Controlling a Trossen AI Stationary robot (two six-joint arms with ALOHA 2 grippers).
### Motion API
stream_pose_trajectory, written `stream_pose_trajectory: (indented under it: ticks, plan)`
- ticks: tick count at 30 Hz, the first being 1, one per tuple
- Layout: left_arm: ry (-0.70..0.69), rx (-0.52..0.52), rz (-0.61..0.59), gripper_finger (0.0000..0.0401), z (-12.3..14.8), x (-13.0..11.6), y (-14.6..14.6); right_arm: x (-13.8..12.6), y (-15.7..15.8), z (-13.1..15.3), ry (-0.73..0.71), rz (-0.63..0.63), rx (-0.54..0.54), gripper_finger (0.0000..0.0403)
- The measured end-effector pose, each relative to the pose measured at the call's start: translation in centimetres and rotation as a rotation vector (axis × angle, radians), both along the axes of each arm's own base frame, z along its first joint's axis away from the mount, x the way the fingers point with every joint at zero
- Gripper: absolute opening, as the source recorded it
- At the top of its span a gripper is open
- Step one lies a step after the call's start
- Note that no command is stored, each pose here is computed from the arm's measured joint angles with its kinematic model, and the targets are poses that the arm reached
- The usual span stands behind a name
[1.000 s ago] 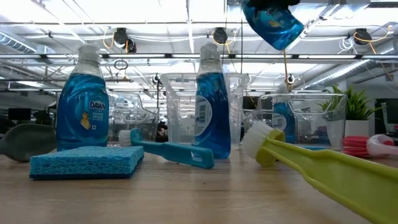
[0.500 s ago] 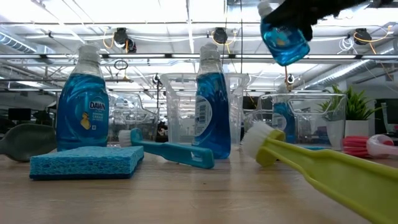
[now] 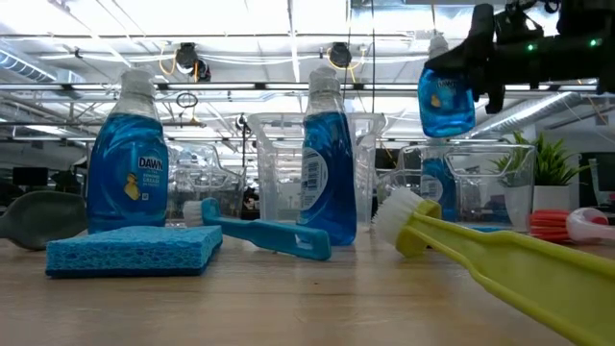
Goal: Pick & Place Kitchen Sink Supplies
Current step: Put the blue dishwashing liquid into the right transparent bin
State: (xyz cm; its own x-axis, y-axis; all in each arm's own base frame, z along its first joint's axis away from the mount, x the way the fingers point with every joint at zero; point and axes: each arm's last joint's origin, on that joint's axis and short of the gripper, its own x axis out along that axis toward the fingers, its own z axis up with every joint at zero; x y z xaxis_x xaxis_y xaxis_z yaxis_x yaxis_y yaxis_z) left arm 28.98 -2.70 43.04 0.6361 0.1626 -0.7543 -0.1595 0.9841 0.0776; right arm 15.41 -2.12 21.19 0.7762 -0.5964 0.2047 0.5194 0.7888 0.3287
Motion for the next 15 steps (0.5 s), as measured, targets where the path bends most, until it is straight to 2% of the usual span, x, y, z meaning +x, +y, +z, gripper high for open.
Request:
stream_pose_trajectory:
  ticks: [6,15]
  plan:
    - [-0.007,-0.018,0.021,0.0274,0.0,0.0,0.0,0.9,-0.1,0.1,0.038,-0.034,-0.033,0.0152]
    - [-0.006,-0.015,0.021,0.0284,0.0,0.0,0.0,3.5,-0.5,0.4,0.135,-0.193,-0.036,0.0153]
